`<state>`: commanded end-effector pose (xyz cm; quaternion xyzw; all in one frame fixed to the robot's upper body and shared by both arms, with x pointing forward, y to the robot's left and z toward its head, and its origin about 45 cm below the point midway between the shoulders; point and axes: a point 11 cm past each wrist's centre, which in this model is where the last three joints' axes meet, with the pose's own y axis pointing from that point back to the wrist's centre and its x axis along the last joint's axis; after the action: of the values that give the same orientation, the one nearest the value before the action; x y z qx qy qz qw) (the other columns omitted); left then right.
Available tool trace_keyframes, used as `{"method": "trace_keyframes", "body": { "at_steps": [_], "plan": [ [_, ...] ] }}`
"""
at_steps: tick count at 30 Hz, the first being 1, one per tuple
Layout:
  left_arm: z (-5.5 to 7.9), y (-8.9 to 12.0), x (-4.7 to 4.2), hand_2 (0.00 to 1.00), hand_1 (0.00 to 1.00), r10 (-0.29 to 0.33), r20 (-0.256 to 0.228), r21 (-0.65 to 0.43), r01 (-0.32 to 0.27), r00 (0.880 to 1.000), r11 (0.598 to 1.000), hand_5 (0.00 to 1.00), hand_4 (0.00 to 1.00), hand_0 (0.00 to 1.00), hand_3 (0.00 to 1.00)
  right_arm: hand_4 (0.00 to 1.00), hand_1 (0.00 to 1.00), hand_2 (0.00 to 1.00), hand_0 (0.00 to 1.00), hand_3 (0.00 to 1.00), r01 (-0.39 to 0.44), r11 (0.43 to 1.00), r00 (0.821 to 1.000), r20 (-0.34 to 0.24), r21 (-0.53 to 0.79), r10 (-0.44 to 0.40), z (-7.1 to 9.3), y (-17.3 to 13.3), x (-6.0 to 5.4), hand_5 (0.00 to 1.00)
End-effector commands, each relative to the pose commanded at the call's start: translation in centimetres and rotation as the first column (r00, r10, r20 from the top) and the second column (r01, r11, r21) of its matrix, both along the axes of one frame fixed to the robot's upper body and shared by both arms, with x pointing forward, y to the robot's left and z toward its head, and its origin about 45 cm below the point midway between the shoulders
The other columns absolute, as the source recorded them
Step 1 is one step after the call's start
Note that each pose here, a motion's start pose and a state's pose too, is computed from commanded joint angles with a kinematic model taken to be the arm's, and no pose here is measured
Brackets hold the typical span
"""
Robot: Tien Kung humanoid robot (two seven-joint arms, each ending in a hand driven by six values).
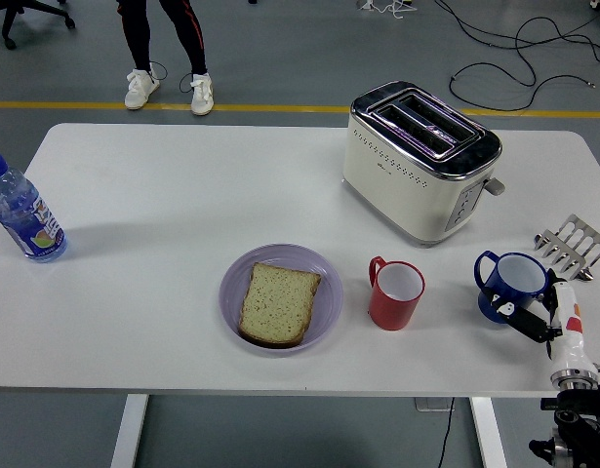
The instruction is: Pick up the cup,pour liquid into bread,place the cup on the desk
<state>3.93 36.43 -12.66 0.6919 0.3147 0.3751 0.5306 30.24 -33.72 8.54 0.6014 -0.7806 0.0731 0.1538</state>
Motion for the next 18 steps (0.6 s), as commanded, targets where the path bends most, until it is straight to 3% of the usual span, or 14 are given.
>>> {"method": "trace_keyframes", "body": {
  "at_steps": [14, 15, 18],
  "plan": [
    [0.02, -0.05, 0.26, 0.71, 0.69, -0.007, 0.003, 0.001, 0.007, 1.0, 1.0, 0.897, 0.307, 0.655, 0.596, 0.642, 0.512, 0.627, 0.574, 0.625, -0.008, 1.0, 1.0, -0.014, -0.013, 0.007, -0.47, 0.07, -0.18, 0.028],
    [0.03, -0.04, 0.3, 0.71, 0.69, -0.008, 0.004, 0.002, 0.008, 1.0, 1.0, 0.896, 0.308, 0.655, 0.596, 0.69, 0.534, 0.69, 0.611, 0.762, -0.006, 1.0, 1.0, -0.012, -0.014, 0.006, -0.42, 0.03, -0.15, 0.03],
    [0.04, -0.02, 0.41, 0.71, 0.69, -0.01, 0.005, 0.003, 0.01, 1.0, 1.0, 0.896, 0.308, 0.655, 0.596, 0.69, 0.534, 0.69, 0.611, 0.762, -0.004, 1.0, 1.0, -0.009, -0.018, 0.004, -0.32, -0.07, -0.05, 0.03]
  ]
}}
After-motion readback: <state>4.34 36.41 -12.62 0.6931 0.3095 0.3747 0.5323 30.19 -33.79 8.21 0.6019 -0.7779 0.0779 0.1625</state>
